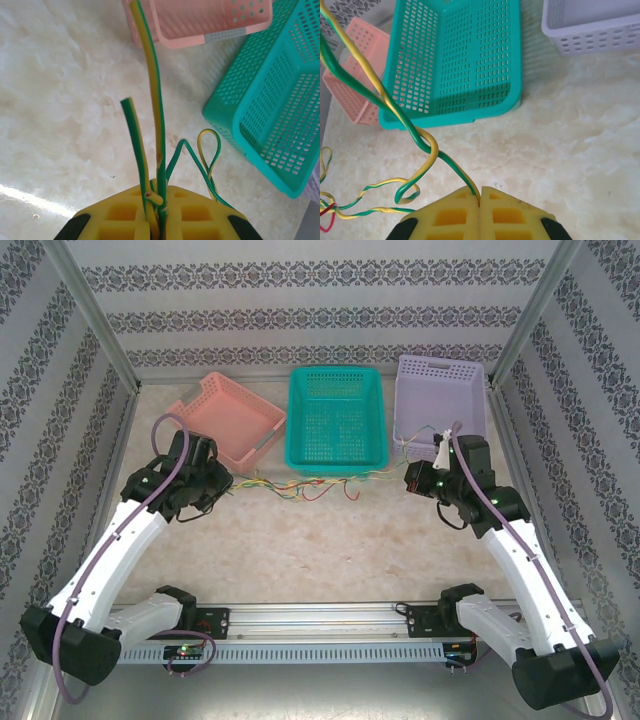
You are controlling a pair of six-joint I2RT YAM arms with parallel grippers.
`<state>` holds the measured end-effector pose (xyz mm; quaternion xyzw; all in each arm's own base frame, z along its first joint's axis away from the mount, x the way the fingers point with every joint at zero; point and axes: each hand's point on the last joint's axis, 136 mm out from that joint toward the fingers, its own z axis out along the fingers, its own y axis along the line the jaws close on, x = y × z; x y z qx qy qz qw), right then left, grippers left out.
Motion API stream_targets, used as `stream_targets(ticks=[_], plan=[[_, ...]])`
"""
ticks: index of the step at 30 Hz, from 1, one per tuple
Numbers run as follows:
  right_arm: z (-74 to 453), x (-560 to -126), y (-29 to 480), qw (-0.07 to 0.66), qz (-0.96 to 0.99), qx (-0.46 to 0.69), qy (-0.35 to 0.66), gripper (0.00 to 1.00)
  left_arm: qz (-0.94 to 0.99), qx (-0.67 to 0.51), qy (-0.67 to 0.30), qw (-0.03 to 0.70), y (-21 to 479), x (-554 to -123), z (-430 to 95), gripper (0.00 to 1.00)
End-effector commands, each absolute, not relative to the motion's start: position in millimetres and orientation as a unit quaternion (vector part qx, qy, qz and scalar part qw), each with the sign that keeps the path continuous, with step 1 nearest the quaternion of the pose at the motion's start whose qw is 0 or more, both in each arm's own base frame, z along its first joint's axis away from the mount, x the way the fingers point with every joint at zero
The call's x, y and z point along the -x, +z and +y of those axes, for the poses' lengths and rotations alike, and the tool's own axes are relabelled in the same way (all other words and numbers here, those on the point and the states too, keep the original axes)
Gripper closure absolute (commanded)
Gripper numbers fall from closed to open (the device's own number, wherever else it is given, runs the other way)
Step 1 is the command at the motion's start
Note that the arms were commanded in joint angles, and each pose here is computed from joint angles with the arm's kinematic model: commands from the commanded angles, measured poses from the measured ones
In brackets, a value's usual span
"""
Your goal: Untangle the cables
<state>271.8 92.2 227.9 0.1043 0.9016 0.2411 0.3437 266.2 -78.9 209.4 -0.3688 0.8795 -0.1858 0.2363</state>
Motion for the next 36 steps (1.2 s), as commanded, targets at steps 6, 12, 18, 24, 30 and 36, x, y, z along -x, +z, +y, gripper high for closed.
stream_targets(ticks=[6, 12, 18, 24, 30, 36], plan=[[-21, -285, 230, 0.409, 0.877, -0.253, 0.02, 1.0, 0.857, 0.443, 0.095, 0.246, 194, -220, 43, 1.0], [13, -289, 214, 0.394, 0.886, -0.226, 0.094, 1.0, 0.873, 0.446, 0.029, 0.198, 166, -227, 15, 1.0], [82, -270, 167, 0.291, 0.929, -0.142, 0.181, 1.0, 0.878, 0.46, -0.056, 0.124, 114, -210, -31, 1.0], [110, -242, 110, 0.218, 0.938, -0.177, 0.203, 1.0, 0.868, 0.478, -0.092, 0.103, 79, -204, -47, 0.73], [112, -240, 84, 0.189, 0.944, -0.189, 0.194, 1.0, 0.881, 0.448, -0.106, 0.105, 90, -221, -59, 0.37], [107, -241, 78, 0.176, 0.954, -0.182, 0.163, 1.0, 0.904, 0.377, -0.144, 0.14, 145, -240, -101, 0.38]])
